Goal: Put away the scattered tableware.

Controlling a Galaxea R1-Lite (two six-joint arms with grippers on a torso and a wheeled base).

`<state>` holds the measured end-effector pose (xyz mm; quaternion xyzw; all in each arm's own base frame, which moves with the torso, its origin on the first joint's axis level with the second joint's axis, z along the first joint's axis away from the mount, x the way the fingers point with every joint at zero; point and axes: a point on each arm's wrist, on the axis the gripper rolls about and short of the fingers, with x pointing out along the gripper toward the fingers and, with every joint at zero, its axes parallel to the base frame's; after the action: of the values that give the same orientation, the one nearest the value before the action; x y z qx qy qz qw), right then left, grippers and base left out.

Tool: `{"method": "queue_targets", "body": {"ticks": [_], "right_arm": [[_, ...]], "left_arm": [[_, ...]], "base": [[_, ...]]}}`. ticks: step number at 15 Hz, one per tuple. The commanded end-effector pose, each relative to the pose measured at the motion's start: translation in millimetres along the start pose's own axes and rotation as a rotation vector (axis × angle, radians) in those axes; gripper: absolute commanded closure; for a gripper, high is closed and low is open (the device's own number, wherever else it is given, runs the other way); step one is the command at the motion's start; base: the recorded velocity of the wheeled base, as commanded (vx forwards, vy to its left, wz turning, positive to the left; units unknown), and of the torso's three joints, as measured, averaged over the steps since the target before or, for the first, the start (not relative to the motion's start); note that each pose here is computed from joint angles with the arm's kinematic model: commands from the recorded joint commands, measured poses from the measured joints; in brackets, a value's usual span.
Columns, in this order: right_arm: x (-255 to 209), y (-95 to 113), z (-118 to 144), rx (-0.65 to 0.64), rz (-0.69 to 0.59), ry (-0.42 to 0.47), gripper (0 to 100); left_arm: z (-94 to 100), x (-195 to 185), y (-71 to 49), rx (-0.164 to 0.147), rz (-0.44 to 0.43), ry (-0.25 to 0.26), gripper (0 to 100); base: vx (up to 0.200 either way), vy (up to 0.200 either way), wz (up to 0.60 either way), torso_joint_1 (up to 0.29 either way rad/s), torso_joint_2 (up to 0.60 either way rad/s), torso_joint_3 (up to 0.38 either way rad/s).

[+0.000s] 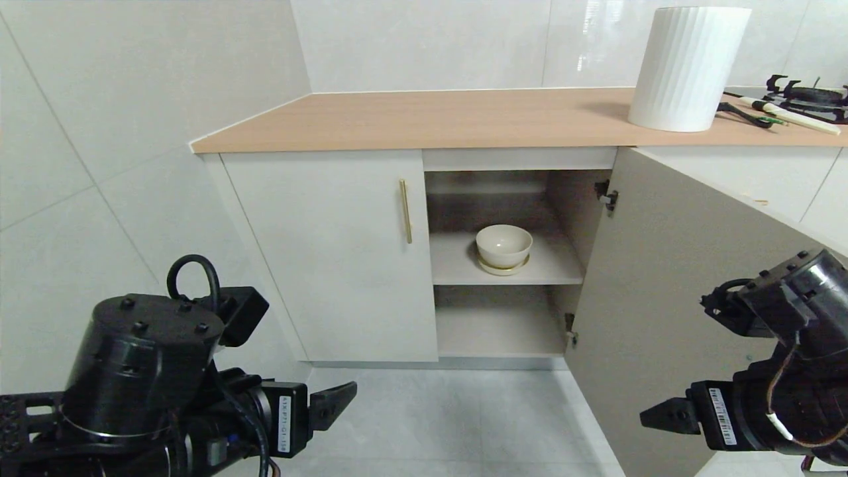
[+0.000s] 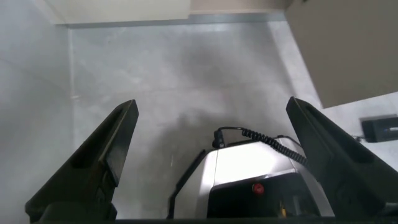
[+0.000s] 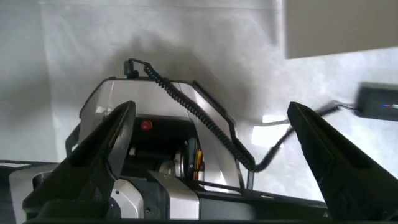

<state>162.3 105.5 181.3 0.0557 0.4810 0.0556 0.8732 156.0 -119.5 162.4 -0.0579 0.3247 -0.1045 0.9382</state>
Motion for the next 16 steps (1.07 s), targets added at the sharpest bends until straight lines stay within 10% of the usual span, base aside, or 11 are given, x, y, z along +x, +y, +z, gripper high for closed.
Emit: {"method": "queue_targets", "body": {"ticks": [1, 7, 16], "right_arm": [[-1, -1, -2, -0.017, -0.005, 0.012, 0], [-5, -20, -16, -0.120, -0.162, 0.196, 0], [-57, -140, 43, 0.213, -0.380, -0.114, 0]], "left_arm": [[-0.8, 1, 0.2, 0.001, 0.001, 0.004, 0], [-2.3, 1, 0.9, 0.004, 0.001, 0.009, 0], [-1.8, 0, 0.7, 0.004, 0.002, 0.007, 0]], "base": [[0.000, -0.200, 0.00, 0.002, 0.00, -0.002], [0.000, -0.033, 0.00, 0.000, 0.00, 0.001], [0.000, 0.000, 0.00, 0.000, 0.00, 0.000]]}}
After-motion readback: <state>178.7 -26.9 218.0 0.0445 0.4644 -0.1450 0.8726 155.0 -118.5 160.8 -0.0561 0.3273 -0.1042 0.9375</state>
